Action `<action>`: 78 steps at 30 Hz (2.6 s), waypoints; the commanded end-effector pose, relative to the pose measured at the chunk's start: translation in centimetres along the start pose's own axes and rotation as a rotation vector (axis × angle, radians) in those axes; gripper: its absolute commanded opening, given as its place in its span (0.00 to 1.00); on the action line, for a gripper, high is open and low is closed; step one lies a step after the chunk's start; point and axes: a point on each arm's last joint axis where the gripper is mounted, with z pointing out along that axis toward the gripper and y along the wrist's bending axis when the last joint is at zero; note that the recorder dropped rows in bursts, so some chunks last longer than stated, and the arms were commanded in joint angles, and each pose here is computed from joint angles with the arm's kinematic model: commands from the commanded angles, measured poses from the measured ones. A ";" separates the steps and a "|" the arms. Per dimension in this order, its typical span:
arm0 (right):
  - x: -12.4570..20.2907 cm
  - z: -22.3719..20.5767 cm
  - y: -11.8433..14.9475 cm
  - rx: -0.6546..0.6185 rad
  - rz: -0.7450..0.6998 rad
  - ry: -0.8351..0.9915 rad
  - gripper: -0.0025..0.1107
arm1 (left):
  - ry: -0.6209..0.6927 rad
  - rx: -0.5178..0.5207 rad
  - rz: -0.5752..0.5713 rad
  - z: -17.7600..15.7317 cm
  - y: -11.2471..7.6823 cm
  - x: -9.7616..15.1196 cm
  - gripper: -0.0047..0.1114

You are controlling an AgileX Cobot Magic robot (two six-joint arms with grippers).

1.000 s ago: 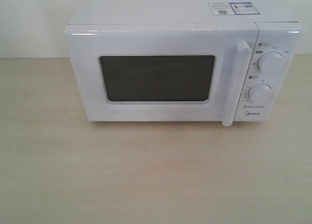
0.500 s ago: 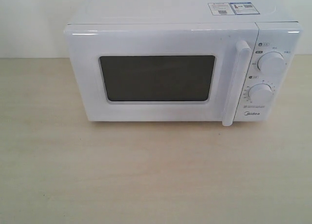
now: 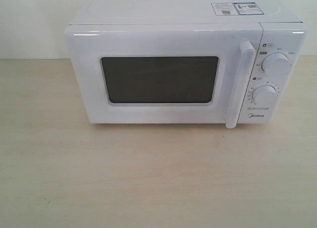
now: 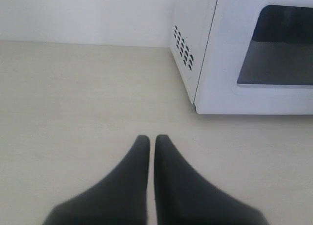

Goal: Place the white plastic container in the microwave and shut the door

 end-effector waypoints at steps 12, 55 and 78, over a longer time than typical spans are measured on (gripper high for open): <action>5.8 0.6 -1.6 0.072 -0.008 0.168 0.02 | 0.001 -0.003 -0.001 0.0 0.0 0.1 0.08; 6.5 -0.6 -1.5 0.017 -0.208 0.191 0.02 | 0.001 -0.003 -0.001 0.0 0.0 0.1 0.08; 6.5 -0.6 -1.5 0.017 -0.205 0.191 0.02 | 0.001 -0.003 -0.001 0.0 0.0 0.1 0.08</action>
